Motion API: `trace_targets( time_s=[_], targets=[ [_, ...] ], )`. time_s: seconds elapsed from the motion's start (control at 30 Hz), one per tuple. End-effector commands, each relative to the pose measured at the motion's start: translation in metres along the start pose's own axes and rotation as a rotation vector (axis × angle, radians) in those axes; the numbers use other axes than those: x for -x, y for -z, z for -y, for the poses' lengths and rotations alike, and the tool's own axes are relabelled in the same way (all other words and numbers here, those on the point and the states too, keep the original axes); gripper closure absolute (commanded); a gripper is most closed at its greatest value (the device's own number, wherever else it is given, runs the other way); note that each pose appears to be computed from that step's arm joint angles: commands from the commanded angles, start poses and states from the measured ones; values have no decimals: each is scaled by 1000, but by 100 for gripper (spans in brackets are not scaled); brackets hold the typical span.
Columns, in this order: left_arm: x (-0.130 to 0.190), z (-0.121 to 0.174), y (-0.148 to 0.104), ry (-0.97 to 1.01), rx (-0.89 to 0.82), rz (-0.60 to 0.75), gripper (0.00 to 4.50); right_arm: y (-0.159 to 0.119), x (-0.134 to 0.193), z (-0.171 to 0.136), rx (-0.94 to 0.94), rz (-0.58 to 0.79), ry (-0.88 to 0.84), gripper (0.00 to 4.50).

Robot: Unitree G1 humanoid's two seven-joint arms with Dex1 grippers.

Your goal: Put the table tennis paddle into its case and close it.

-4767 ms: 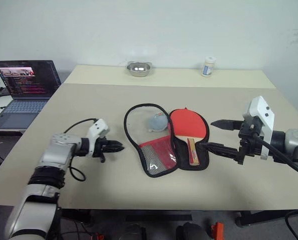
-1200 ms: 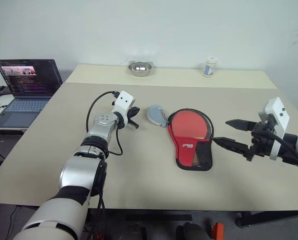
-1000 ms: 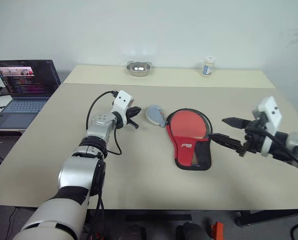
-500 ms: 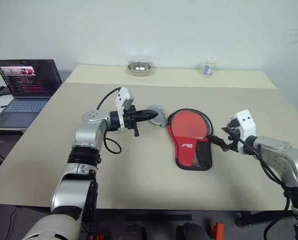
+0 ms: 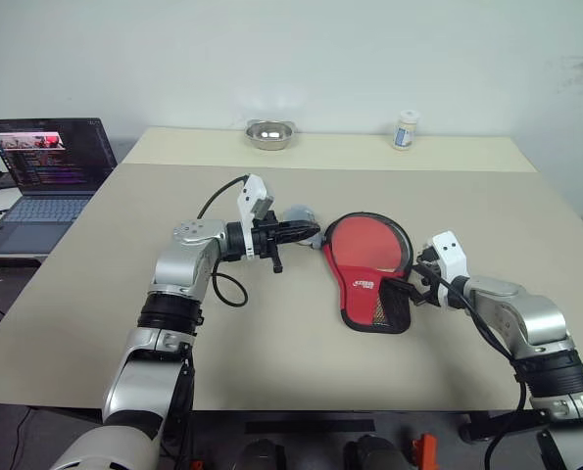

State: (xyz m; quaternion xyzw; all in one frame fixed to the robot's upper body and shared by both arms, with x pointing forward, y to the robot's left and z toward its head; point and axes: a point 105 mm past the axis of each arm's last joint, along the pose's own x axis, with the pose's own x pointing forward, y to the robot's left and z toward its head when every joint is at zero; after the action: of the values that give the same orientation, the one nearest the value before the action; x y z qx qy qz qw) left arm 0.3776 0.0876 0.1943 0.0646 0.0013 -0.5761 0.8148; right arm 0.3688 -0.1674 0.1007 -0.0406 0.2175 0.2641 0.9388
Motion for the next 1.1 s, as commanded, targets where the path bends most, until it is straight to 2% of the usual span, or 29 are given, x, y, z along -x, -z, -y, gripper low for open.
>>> trace_targets(
  time_s=[0.03, 0.43, 0.7, 0.8, 0.9, 1.1],
  targets=[
    [-2, 4, -14, 15, -48, 37, 445, -7, -7, -8, 11, 19, -35, 0],
    [2, 6, -10, 31, -46, 19, 445, 9, -7, -7, -36, -37, -49, 0],
    [10, 4, 1, 31, -42, -28, 450, 7, -15, -20, -116, -16, -98, 262],
    [18, 1, 1, 24, -42, -44, 450, -2, -20, -38, -122, 7, -158, 363],
    [30, 9, 4, 83, -41, -88, 450, -15, -24, -60, -138, 38, -223, 443],
    [45, 46, 20, 276, 6, -181, 450, -25, -20, -103, -147, 51, -347, 447]
  ],
)
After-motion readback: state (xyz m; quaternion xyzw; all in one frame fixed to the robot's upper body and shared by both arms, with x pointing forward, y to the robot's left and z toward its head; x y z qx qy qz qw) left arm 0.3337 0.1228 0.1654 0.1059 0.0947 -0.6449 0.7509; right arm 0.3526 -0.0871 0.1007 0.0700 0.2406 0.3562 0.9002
